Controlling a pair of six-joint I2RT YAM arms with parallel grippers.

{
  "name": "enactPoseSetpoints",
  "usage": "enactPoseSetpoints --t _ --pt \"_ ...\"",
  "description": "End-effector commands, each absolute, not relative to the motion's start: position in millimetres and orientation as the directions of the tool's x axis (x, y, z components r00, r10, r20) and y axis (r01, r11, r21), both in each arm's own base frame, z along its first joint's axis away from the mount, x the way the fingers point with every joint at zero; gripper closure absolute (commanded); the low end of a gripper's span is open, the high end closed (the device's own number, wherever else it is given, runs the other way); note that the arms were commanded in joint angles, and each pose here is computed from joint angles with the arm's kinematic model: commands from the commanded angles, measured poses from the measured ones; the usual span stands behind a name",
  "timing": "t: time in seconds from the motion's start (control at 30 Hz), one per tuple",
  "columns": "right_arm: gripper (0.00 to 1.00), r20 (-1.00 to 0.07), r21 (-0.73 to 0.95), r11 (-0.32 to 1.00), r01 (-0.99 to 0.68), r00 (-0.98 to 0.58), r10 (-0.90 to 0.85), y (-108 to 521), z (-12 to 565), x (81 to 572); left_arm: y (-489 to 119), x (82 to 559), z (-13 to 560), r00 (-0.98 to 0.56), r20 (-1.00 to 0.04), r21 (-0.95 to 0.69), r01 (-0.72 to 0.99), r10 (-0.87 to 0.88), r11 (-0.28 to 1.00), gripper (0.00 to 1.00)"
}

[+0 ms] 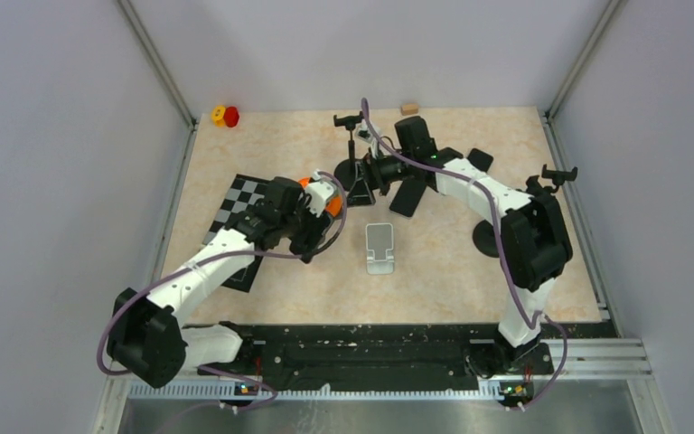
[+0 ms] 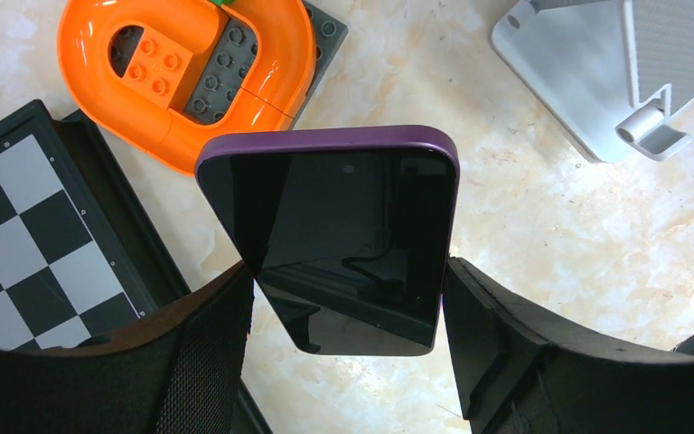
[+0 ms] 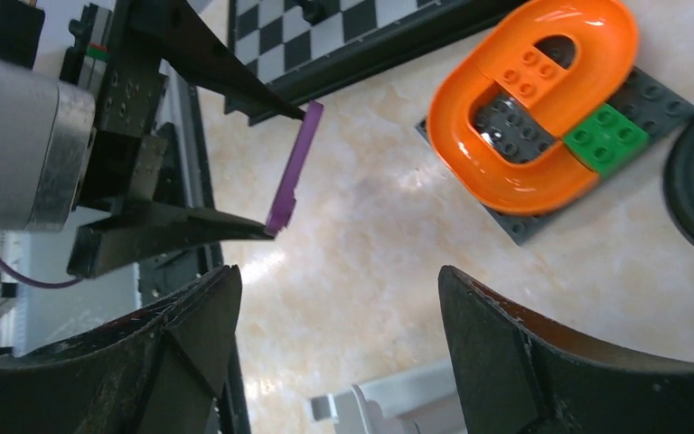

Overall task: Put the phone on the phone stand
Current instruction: Pick up the phone at the center of the board.

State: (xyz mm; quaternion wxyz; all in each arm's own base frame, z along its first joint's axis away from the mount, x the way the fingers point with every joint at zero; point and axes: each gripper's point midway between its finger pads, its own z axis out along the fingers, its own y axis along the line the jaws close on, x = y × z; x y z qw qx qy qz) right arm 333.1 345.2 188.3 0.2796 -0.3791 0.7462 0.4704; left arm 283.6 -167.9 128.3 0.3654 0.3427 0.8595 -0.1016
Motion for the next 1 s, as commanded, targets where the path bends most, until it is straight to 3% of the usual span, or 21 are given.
enactPoseSetpoints --t 0.0,0.27,0.67,0.97 --pt "0.2 -0.772 0.555 0.176 -0.813 -0.582 -0.257 371.7 211.2 329.4 -179.7 294.6 162.5 -0.403 -0.791 0.103 0.655 0.461 0.749 1.0" --pt "0.24 -0.698 0.658 0.145 -0.739 -0.671 -0.251 390.1 197.4 320.4 -178.8 298.3 171.7 -0.379 -0.808 0.14 0.621 0.451 0.772 1.0" --pt "0.26 -0.686 0.676 0.102 -0.73 -0.674 -0.272 406.9 199.9 305.9 -180.5 301.3 170.0 -0.363 -0.799 0.188 0.605 0.478 0.774 1.0" --pt "0.34 -0.661 0.695 0.096 -0.712 -0.686 -0.305 420.8 187.0 298.5 -184.7 306.1 168.9 -0.347 -0.798 0.224 0.589 0.493 0.776 1.0"
